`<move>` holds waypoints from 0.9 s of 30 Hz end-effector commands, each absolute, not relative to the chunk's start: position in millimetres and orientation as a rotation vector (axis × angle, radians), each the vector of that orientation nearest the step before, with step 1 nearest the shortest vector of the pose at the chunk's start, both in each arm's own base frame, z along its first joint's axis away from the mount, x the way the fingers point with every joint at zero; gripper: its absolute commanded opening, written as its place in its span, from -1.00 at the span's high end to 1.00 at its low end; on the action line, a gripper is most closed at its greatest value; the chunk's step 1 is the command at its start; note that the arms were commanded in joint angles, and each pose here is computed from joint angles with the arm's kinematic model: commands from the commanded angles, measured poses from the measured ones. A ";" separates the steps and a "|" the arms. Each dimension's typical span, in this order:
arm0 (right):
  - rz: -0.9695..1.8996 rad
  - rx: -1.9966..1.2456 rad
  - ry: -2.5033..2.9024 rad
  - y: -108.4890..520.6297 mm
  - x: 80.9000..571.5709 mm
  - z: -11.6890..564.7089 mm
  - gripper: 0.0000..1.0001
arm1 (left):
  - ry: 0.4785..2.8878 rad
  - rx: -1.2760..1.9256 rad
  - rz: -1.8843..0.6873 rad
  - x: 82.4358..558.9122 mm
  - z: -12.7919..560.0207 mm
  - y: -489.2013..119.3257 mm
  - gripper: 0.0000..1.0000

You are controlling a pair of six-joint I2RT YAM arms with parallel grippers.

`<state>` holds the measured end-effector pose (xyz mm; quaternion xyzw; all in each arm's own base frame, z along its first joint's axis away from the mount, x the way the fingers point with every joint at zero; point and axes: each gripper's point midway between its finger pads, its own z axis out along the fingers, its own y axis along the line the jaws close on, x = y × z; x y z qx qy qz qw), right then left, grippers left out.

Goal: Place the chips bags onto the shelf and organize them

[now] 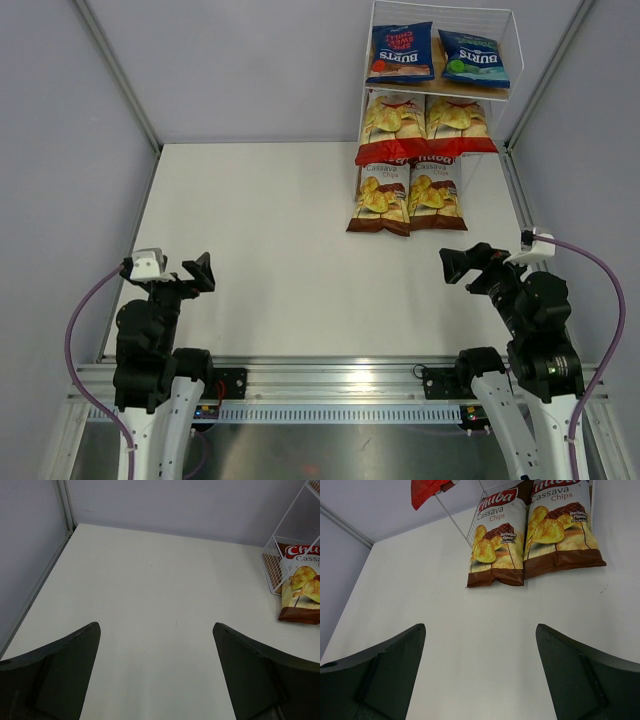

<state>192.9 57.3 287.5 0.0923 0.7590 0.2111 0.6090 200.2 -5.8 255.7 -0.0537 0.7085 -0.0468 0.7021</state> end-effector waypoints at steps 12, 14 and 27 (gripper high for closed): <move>0.441 0.221 1.755 53.1 214.1 284.0 -0.99 | 1.511 -0.088 -0.093 201.0 267.9 -6.1 -0.98; 0.431 0.220 1.755 51.7 213.2 283.7 -0.99 | 1.504 -0.096 -0.087 199.8 269.3 -4.4 -0.98; 0.396 0.234 1.778 47.2 217.7 279.1 -0.99 | 1.501 -0.152 -0.075 200.3 268.1 2.2 -0.98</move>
